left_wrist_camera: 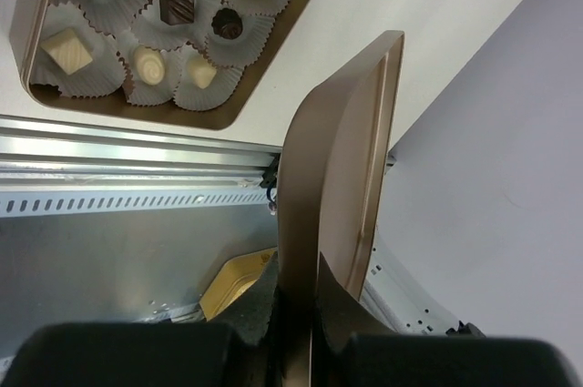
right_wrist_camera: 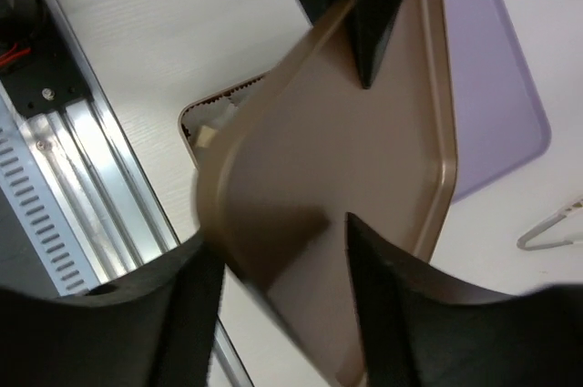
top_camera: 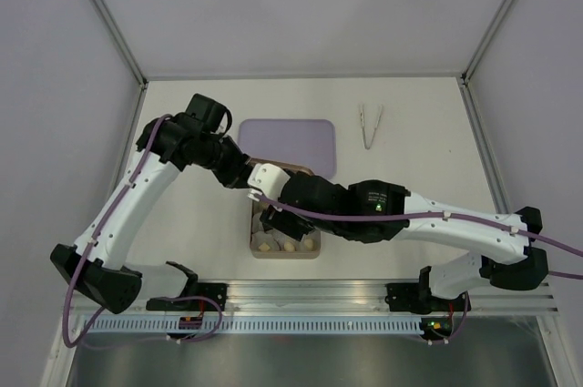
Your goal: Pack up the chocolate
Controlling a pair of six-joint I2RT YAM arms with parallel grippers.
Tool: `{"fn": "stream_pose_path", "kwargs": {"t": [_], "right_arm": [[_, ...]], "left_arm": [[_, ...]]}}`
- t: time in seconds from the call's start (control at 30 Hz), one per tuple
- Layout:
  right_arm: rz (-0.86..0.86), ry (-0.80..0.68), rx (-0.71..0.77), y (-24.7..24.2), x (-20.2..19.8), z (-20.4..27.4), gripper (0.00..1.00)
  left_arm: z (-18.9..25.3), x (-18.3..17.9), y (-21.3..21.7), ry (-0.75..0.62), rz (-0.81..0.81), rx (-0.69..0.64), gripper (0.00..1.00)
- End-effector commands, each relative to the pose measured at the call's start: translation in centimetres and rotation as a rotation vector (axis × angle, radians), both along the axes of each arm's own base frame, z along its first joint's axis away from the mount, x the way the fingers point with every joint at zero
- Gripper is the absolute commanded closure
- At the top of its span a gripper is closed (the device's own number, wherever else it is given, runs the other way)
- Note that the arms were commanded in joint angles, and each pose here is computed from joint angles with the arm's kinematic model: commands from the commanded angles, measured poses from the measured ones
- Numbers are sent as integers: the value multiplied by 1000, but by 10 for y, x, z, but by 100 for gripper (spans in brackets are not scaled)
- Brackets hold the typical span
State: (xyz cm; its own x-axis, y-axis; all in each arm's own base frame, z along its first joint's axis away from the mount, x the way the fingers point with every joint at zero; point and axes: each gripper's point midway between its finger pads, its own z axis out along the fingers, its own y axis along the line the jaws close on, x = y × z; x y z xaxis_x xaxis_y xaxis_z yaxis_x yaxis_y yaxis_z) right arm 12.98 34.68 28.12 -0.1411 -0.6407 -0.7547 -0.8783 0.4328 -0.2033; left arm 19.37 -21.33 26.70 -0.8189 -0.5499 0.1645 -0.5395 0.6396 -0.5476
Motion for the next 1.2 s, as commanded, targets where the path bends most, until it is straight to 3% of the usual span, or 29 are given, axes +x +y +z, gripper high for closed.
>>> {"fn": "stream_pose_path", "kwargs": {"t": [0.0,0.07,0.1,0.17,0.23,0.27,0.47,0.5,0.67,0.73,0.87,1.0,1.07,1.17], "right_arm": [[-80,-96,96,1,23,27,45],[-124,-132,110,-4,32,35,55],[-136,-143,118,-5,35,39,66],[-151,-154,126,-10,40,43,73],[-157,-138,145,-14,43,45,82],[-164,-123,163,-16,42,46,84],[-179,-7,239,-19,33,47,99],[-205,45,272,-18,30,47,100],[-272,378,380,-14,15,34,100],[-353,496,430,-23,23,32,99],[-308,745,581,-20,18,33,100],[-270,876,738,-20,29,41,100],[-221,905,786,-13,27,44,100],[-183,953,776,-9,24,29,99]], "left_arm": [[22,-77,3,342,3,-108,98],[22,-81,4,357,13,-116,98],[24,-83,5,348,15,-120,98],[28,-83,5,338,23,-130,92],[30,-82,7,313,26,-124,74],[30,-82,7,308,24,-121,57],[43,-74,11,203,35,-116,3],[45,-71,11,183,34,-117,0],[53,-55,14,38,-2,-85,0],[61,-41,21,-96,-25,-43,0],[76,-18,30,-344,-109,33,0],[58,-15,33,-409,-181,66,1],[35,-17,33,-374,-194,75,0],[25,-17,33,-437,-189,55,0]]}}
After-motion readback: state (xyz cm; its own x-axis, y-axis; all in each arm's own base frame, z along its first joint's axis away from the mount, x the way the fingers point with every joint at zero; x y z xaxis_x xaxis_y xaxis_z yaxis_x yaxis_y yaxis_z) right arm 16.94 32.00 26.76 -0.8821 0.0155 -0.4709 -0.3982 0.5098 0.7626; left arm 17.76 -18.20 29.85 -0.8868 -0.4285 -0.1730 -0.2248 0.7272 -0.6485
